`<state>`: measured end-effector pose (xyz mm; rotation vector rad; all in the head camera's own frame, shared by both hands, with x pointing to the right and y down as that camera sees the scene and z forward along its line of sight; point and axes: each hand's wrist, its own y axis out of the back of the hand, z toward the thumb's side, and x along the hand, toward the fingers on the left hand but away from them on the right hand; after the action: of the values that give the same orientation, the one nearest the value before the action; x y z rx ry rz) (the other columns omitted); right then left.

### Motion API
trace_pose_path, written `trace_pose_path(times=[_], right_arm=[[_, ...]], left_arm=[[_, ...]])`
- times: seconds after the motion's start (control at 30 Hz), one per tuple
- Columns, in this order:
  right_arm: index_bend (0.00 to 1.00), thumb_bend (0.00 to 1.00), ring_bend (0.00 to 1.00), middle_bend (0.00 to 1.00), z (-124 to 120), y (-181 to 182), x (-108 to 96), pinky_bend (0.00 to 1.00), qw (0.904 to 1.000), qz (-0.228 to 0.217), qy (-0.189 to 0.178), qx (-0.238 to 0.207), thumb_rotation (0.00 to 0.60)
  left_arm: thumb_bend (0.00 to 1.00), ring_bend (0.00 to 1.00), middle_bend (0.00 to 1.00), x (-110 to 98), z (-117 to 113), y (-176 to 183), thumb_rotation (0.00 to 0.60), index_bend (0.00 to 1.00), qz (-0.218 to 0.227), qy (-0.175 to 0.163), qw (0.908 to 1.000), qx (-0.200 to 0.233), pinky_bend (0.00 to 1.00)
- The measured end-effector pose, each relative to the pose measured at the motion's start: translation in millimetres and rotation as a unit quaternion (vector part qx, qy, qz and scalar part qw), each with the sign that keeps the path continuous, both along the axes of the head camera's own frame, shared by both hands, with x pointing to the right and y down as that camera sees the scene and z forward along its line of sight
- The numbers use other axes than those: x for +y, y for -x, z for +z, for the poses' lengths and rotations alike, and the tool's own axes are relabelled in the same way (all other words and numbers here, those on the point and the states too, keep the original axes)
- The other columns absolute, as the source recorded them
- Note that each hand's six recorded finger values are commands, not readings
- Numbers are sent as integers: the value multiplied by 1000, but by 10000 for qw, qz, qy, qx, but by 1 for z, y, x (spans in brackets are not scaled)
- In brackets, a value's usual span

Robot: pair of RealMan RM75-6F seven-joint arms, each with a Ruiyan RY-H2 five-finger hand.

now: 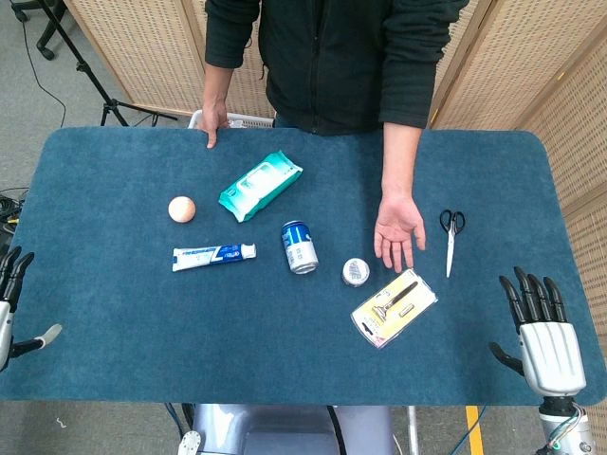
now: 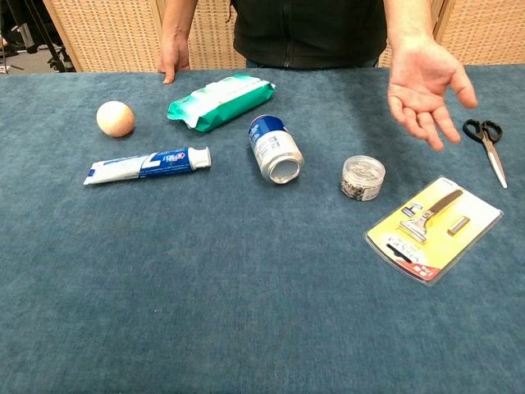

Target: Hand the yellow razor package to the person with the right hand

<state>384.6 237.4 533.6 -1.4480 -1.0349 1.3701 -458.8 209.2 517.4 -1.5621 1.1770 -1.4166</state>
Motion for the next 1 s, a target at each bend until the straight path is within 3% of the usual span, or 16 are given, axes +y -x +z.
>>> trace_pose_path(times=[0.27, 0.47, 0.57, 0.7, 0.83, 1.0], right_arm=[[0, 0, 0, 0, 5, 5, 1, 0, 9999, -123, 40, 28, 600], [127, 80, 0, 67, 21, 25, 5, 0, 9958, -729, 360, -429, 600], [187, 118, 0, 114, 37, 41, 6, 17, 9878, -1297, 660, -546, 600], [251, 284, 55, 186, 58, 63, 2, 127, 9715, -1962, 1032, -840, 600], [271, 318, 81, 202, 82, 81, -11, 166, 9549, -2580, 1225, -816, 600], [284, 363, 106, 223, 108, 95, -27, 185, 9467, -2837, 1373, -669, 600]], left_arm=[[0, 0, 0, 0, 3, -1, 600, 0, 34, 153, 9998, 100, 0], [0, 0, 0, -3, 4, -1, 600, 0, 54, 149, 9998, 142, 0], [0, 0, 0, -5, 7, 0, 600, 0, 26, 189, 9997, 133, 0], [0, 0, 0, -6, 10, 0, 600, 0, 8, 226, 9997, 110, 0], [0, 0, 0, -7, 13, 1, 600, 0, -31, 273, 9996, 79, 0], [0, 0, 0, -9, 20, 4, 600, 0, -93, 383, 9992, 32, 0]])
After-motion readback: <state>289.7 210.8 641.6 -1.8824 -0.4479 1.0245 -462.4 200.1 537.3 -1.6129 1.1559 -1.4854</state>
